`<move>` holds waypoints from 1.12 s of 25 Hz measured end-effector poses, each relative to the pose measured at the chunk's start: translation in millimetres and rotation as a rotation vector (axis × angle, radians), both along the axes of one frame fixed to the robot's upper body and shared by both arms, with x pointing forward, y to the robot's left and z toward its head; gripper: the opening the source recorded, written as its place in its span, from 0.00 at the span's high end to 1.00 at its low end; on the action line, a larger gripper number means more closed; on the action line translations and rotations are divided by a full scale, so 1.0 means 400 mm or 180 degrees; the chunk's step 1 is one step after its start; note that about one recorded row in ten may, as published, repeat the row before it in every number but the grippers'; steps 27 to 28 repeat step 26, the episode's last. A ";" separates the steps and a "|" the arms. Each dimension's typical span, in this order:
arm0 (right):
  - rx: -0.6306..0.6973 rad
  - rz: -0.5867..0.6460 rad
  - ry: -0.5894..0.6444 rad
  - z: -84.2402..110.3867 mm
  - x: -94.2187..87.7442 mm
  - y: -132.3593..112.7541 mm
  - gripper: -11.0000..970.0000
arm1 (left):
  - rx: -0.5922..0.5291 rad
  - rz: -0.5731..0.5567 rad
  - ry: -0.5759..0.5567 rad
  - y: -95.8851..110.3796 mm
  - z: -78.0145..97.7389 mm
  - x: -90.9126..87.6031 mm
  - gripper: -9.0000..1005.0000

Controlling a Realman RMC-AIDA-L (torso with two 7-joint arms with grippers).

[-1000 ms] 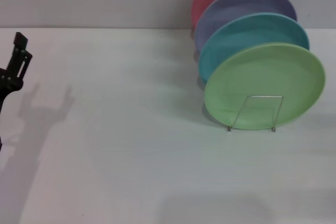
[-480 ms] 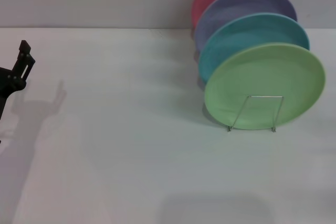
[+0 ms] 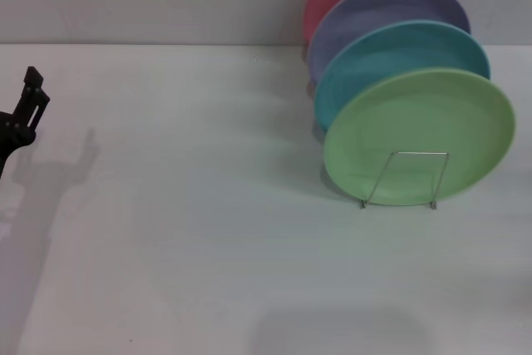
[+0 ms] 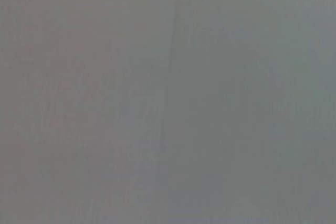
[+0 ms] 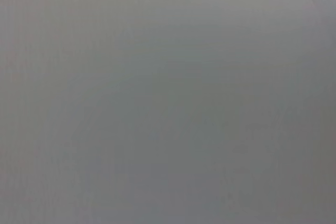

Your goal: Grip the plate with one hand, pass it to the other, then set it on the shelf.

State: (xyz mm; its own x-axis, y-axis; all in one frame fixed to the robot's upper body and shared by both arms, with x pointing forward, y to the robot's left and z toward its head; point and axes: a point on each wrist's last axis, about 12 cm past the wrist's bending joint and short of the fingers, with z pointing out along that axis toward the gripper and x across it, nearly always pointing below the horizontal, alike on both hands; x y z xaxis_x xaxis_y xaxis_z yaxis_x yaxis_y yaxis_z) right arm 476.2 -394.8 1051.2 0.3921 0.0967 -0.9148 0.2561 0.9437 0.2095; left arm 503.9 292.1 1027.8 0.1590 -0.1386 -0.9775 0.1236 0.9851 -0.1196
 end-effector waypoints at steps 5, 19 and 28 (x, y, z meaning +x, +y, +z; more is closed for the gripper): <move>-0.0029 0.0004 -0.0052 0.009 0.001 -0.007 0.25 | -0.0006 0.0046 0.0006 0.010 0.000 -0.001 0.17; -0.0056 0.0047 -0.0084 0.015 0.010 0.000 0.25 | -0.0032 0.0124 -0.0032 0.011 0.001 -0.003 0.17; -0.0041 0.0056 -0.0072 0.013 0.011 0.001 0.25 | -0.0018 0.0104 -0.0039 0.010 0.002 -0.004 0.17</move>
